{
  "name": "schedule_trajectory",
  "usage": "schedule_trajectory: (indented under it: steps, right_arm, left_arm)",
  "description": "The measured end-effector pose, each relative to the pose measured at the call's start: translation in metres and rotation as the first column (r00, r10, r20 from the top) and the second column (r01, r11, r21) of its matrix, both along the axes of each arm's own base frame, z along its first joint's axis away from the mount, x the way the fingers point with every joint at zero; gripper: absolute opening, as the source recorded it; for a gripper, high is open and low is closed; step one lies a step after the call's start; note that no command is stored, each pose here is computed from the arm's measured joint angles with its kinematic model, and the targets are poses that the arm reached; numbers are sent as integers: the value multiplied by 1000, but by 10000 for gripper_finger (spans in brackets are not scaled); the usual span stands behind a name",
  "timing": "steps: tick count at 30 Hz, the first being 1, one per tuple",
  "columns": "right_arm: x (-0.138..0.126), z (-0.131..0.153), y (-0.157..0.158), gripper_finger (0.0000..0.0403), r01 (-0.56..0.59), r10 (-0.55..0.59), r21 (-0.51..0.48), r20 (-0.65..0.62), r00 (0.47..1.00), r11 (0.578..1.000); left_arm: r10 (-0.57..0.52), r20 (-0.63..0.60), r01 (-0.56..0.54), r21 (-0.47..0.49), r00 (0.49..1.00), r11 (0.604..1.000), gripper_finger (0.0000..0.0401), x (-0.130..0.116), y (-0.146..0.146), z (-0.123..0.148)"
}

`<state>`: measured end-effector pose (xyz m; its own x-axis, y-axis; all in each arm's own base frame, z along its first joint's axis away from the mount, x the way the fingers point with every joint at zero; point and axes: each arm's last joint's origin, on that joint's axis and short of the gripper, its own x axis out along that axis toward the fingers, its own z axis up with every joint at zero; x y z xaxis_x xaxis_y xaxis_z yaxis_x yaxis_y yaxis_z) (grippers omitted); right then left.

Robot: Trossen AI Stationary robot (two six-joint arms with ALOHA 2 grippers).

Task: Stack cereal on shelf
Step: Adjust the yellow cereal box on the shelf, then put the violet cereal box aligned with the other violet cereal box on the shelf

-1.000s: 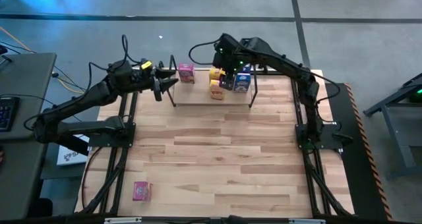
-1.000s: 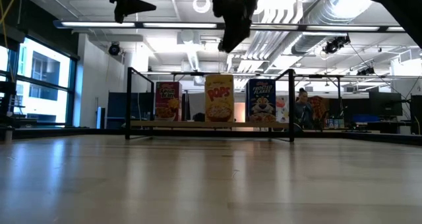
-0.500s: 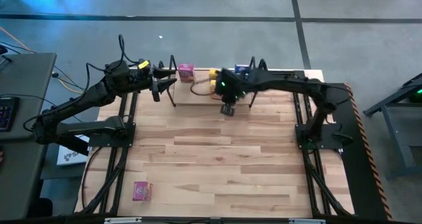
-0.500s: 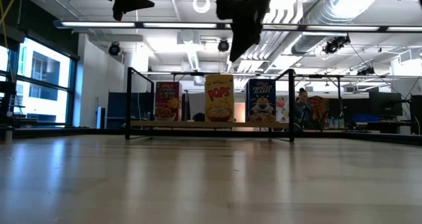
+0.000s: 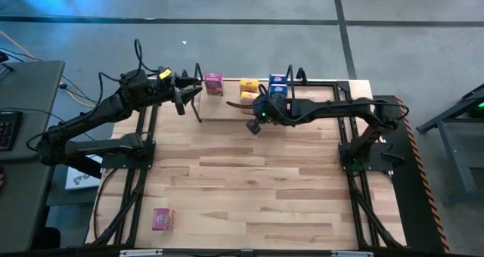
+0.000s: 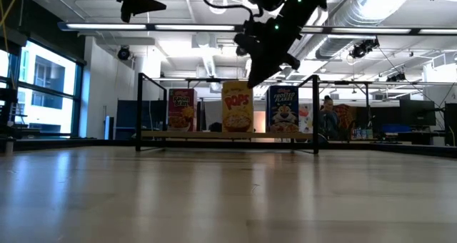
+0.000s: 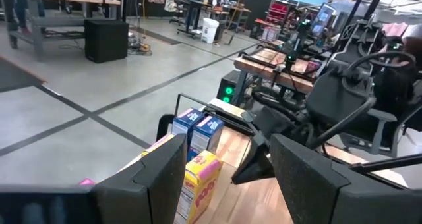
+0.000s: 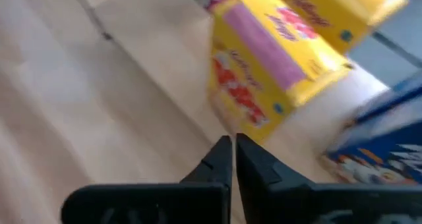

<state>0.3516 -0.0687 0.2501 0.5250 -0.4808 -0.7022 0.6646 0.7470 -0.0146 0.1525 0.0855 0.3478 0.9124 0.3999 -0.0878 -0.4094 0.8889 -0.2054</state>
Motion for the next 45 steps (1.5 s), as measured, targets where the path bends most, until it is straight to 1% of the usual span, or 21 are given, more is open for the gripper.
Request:
schedule_trajectory:
  steps: [2,4,6,10,16,27,32,39,42,45]
  right_arm:
    - [2,-3,-1,0,5,-6,-20,-9,1000,1000]
    - [7,-8,-2,0,-34,33,-35,-26,999,999]
    - [9,-17,-1,0,-72,69,-35,-80,994,997]
    - [11,-25,-1,0,-78,74,-28,-105,992,997]
    - [11,-25,-5,0,-50,37,-102,-130,991,993]
    - [10,-25,-15,0,-62,40,-141,-153,987,988]
    - [12,-22,-16,0,-62,33,-190,-148,988,980]
    - [12,-23,-15,0,-65,40,-171,-143,989,983]
    - [10,-24,-13,0,-100,81,-117,-162,983,988]
    - [5,-23,-4,0,-106,101,-29,-157,982,994]
  left_arm:
    - [1,0,-1,0,1000,1000,209,0,0,0]
    - [7,1,-7,-1,1000,1000,209,0,0,0]
    - [10,5,-10,-8,1000,1000,209,0,0,0]
    - [10,5,-10,-9,1000,1000,209,0,0,0]
    - [11,4,-11,-9,1000,1000,209,0,0,0]
    - [15,3,-15,-9,1000,1000,209,0,0,0]
    - [20,3,-20,-8,1000,1000,209,0,1,0]
    - [23,2,-23,-8,1000,1000,209,0,1,0]
    - [23,2,-23,-8,1000,1000,209,0,1,0]
    - [23,1,-23,-8,1000,1000,209,0,1,0]
